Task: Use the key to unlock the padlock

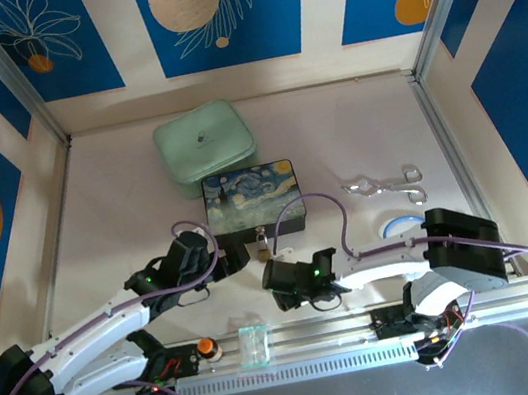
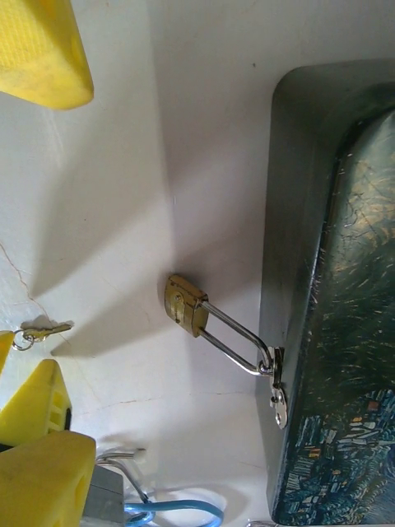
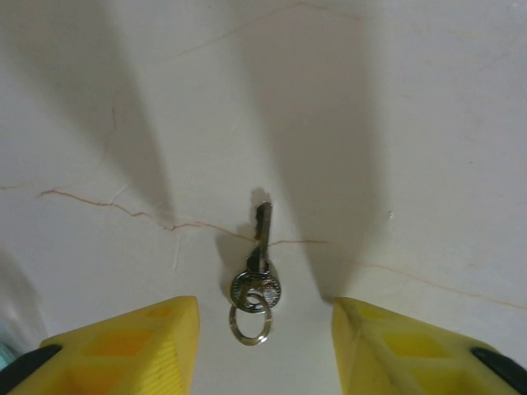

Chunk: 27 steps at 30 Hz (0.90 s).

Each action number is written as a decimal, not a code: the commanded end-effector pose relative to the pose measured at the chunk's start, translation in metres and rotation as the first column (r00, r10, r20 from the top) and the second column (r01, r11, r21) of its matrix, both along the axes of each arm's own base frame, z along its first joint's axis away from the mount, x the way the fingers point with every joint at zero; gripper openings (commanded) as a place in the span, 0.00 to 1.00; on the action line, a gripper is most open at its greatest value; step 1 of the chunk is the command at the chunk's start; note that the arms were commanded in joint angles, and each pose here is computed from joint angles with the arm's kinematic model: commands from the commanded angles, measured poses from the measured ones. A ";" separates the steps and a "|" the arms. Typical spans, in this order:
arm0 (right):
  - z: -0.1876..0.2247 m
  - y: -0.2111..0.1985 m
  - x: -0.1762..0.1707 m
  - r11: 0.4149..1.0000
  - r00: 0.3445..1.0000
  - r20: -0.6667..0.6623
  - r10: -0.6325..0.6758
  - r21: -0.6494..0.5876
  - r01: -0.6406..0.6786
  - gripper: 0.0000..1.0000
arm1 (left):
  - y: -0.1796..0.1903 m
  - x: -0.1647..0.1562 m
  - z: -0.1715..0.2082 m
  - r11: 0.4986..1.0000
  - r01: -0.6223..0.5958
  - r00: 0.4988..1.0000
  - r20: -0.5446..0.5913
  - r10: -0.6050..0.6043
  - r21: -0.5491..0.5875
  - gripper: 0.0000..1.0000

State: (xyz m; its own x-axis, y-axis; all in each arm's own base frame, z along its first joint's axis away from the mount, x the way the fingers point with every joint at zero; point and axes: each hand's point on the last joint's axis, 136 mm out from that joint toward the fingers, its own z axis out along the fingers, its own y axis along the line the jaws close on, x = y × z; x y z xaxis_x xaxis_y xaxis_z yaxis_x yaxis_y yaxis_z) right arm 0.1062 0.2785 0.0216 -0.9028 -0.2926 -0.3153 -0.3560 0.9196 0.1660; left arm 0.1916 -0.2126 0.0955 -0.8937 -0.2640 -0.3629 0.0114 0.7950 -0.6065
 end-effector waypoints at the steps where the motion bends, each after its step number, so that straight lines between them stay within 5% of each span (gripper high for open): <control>1: 0.000 -0.001 -0.004 0.999 1.000 -0.003 -0.007 -0.045 0.006 0.44 | 0.002 -0.001 -0.006 1.000 -0.020 1.000 -0.008 0.020 0.004 0.99; 12: -0.019 -0.002 -0.009 0.982 0.999 -0.032 0.009 -0.186 -0.015 0.32 | 0.008 -0.002 -0.014 0.999 -0.049 0.999 -0.017 0.049 0.008 0.99; 27: -0.025 -0.003 -0.004 0.996 0.996 -0.077 0.047 -0.066 -0.052 0.08 | 0.003 -0.001 -0.015 0.998 -0.064 0.998 -0.028 0.063 -0.028 0.99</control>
